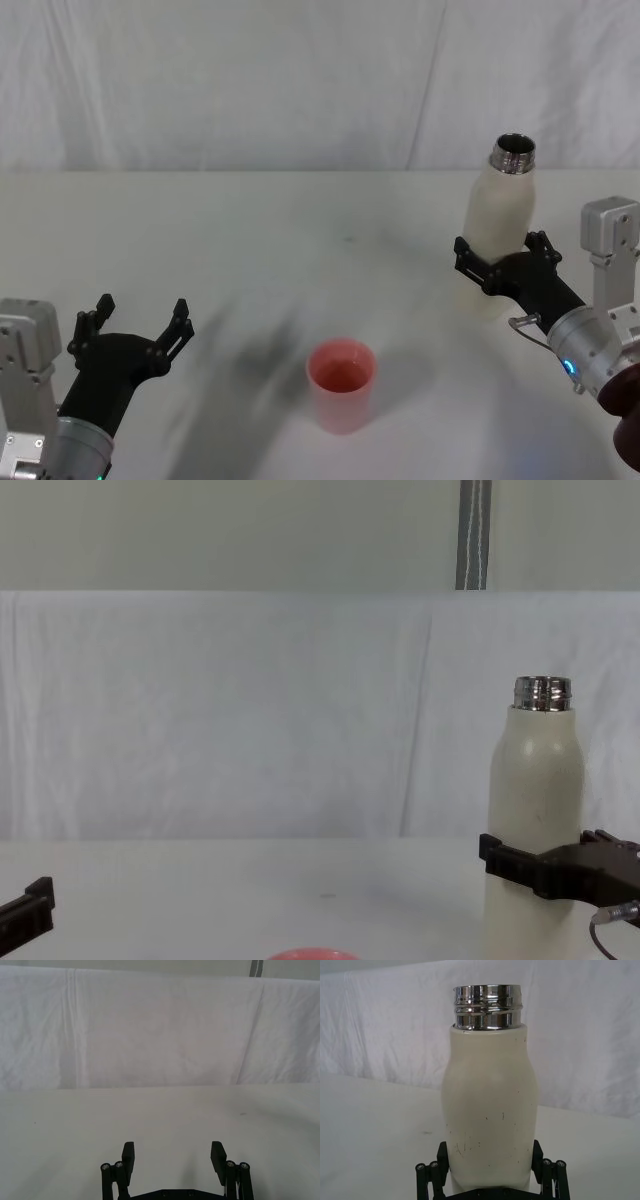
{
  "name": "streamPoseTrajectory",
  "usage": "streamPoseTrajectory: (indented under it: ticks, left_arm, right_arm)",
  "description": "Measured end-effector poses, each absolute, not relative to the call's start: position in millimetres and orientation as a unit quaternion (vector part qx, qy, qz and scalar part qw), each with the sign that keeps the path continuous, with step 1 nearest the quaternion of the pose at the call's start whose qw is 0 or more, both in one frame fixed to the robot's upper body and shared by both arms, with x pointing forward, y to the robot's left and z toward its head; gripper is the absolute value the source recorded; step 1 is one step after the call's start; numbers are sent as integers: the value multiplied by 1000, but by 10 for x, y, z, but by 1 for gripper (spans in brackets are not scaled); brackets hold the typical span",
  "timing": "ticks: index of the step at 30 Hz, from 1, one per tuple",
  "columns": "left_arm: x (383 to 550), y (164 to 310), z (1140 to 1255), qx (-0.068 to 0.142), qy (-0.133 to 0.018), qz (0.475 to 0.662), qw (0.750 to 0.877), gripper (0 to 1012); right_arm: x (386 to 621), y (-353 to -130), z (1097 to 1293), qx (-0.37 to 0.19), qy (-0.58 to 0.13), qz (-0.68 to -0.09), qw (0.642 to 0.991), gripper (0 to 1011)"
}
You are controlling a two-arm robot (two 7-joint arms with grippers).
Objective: Grasp the thermos with one hand and pour water into the cup lid.
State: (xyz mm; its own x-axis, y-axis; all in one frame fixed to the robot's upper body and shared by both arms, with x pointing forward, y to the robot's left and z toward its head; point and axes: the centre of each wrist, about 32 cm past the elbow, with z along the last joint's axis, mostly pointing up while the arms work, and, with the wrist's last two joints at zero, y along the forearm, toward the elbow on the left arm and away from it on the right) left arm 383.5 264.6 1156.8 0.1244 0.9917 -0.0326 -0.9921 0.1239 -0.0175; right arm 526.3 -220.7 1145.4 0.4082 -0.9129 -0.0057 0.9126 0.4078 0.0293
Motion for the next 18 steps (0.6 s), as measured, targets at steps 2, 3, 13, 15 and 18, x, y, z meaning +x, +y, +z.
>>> streamPoseTrajectory:
  ticks: [2, 3, 13, 15, 18]
  left_arm:
    - [3835, 2645, 11568, -17, 6, 662, 750, 1001]
    - [3835, 2645, 11568, -17, 6, 662, 750, 1001]
    - [3835, 2645, 11568, -17, 6, 662, 750, 1001]
    - [3835, 2645, 11568, -17, 6, 662, 750, 1001]
    - [3835, 2645, 11568, -17, 6, 662, 750, 1001]
  right_arm:
    - [5263, -2207, 11454, 14, -6, -544, 839, 1001]
    - [5263, -2207, 11454, 14, -6, -544, 839, 1001]
    - [5221, -2269, 11427, 10, -5, -538, 843, 1001]
    - [5219, -2272, 11425, 9, -4, -536, 844, 1001]
    - [5211, -2278, 11423, 7, -4, -533, 846, 1001]
